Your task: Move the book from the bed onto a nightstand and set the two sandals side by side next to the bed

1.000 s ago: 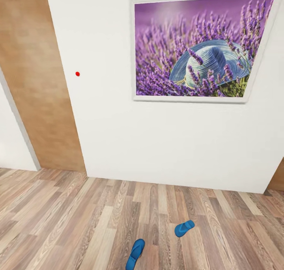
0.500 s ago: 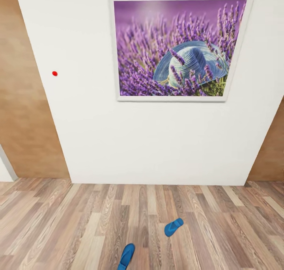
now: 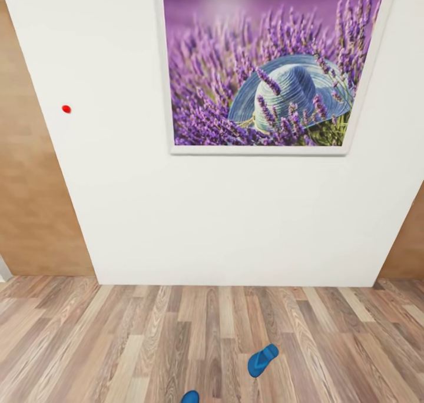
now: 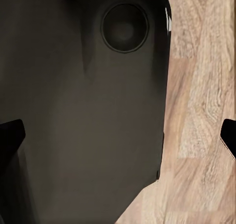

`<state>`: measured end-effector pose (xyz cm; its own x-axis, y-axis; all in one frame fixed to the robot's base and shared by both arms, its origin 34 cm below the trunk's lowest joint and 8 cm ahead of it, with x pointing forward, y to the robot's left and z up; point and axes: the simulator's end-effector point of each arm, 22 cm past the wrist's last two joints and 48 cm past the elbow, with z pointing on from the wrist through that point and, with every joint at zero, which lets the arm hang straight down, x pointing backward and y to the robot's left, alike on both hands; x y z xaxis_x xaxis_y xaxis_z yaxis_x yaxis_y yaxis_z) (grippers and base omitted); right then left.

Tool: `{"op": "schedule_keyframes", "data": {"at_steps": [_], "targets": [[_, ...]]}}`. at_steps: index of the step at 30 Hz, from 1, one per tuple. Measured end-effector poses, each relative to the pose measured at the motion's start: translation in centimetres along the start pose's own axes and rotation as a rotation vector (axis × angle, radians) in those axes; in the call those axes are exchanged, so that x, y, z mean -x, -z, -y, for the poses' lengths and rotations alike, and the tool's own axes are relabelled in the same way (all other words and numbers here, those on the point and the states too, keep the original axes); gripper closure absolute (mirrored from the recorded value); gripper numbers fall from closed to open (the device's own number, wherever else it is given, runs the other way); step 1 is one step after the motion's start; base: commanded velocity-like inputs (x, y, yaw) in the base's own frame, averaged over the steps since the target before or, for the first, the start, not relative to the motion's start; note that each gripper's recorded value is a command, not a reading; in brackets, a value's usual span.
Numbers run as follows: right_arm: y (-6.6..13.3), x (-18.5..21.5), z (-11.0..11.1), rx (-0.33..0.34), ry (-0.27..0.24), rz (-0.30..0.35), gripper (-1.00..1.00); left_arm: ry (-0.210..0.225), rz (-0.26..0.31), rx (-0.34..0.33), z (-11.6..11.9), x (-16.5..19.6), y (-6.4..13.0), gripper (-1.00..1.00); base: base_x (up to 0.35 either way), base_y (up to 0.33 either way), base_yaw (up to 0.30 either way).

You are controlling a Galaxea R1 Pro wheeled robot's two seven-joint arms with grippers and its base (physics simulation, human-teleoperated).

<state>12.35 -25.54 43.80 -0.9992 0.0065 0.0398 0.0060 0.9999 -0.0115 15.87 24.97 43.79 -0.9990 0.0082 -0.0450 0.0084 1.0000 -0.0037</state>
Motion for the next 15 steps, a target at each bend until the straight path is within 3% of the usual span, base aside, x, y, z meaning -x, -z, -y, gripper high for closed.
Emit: {"op": "schedule_keyframes", "data": {"at_steps": [9, 15], "targets": [[0.0, 0.0, 0.0, 0.0, 0.0, 0.0, -1.0, 0.0, 0.0, 0.0, -0.03, 0.02, -0.01, -1.0, 0.279, 0.0, 0.0], [-0.01, 0.0, 0.0, 0.0, 0.0, -0.001, -1.0, 0.0, 0.0, 0.0, -0.03, 0.03, -0.01, -1.0, 0.093, 0.0, -0.066]]}}
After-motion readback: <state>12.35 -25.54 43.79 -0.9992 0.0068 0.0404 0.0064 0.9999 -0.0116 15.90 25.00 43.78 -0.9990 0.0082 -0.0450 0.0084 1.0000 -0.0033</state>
